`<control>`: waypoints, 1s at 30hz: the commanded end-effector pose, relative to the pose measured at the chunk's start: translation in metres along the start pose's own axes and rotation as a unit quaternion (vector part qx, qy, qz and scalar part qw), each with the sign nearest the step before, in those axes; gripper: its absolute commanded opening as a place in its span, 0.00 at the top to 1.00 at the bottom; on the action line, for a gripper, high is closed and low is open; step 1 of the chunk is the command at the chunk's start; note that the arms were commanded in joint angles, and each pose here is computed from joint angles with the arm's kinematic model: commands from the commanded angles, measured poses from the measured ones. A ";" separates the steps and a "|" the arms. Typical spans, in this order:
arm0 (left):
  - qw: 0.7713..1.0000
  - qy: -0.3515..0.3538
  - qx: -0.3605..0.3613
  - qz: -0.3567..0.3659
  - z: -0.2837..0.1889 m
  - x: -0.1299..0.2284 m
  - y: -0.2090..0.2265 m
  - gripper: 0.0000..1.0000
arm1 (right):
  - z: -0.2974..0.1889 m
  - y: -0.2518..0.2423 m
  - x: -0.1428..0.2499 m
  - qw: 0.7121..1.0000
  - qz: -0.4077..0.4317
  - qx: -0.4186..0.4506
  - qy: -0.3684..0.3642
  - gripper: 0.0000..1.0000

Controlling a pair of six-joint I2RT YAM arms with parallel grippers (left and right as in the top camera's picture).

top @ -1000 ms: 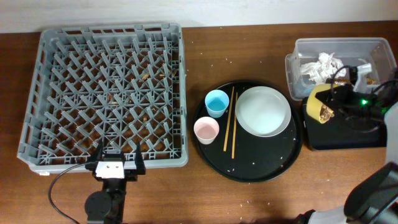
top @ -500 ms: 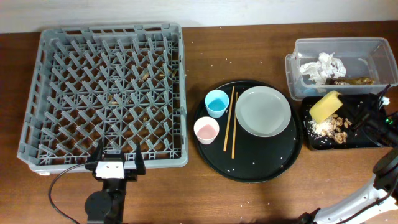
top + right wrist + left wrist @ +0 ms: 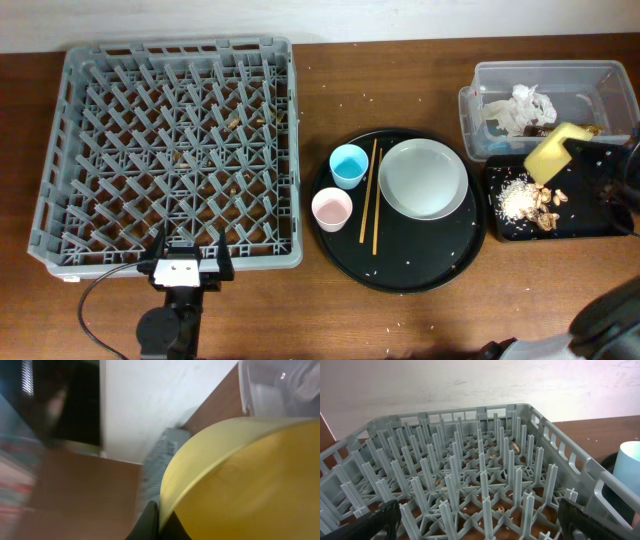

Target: Sort waste into correct bins and load items into the dishwasher rack

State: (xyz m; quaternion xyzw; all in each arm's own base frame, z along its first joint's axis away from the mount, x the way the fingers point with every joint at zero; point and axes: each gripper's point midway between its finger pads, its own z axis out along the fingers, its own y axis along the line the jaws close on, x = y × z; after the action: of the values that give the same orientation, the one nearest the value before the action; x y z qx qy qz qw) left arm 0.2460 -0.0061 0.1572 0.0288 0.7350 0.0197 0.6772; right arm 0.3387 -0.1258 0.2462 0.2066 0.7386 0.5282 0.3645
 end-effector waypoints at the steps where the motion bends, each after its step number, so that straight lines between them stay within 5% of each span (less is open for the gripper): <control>1: 1.000 -0.001 0.003 0.006 0.000 0.001 -0.001 0.01 | 0.002 0.018 0.021 0.987 -0.107 0.115 0.028 0.96; 7: 1.000 -0.001 0.003 0.006 0.000 0.001 -0.001 0.01 | 0.079 0.008 0.181 0.885 -0.125 0.332 0.301 0.96; 10: 1.000 -0.001 0.002 0.006 0.000 0.001 -0.001 0.01 | 0.095 -0.043 0.248 0.803 -0.127 0.478 0.333 0.96; 15: 1.000 -0.001 0.003 0.006 0.000 0.001 -0.001 0.01 | 0.113 -0.092 0.308 0.756 -0.146 0.495 0.402 0.92; 16: 1.000 -0.001 0.003 0.006 0.000 0.001 -0.001 0.01 | 0.117 -0.098 0.309 0.754 -0.144 0.497 0.405 0.68; 17: 1.000 -0.001 0.003 0.006 0.000 0.001 -0.001 0.01 | 0.118 -0.098 0.309 0.755 -0.144 0.496 0.405 0.64; 19: 1.000 -0.001 0.003 0.006 0.000 0.001 -0.001 0.01 | 0.146 -0.061 0.304 0.791 -0.158 0.408 0.428 0.62; 23: 1.000 -0.001 0.003 0.006 0.000 0.001 -0.001 0.01 | 0.209 0.016 0.260 0.862 -0.177 0.340 0.332 0.57; 27: 1.000 -0.011 0.002 0.006 0.000 -0.004 0.000 0.01 | 0.247 -0.020 0.298 0.849 -0.157 0.359 0.355 0.57; 30: 1.000 -0.002 0.003 0.006 0.000 0.001 -0.001 0.01 | 0.248 -0.055 0.314 0.826 -0.133 0.393 0.382 0.66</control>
State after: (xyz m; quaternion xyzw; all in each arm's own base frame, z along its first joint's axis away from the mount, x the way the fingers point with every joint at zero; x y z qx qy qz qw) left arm 0.2462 -0.0062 0.1610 0.0285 0.7297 0.0194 0.6829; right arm 0.3292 0.2254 0.0590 0.0067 0.9830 0.1823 0.0199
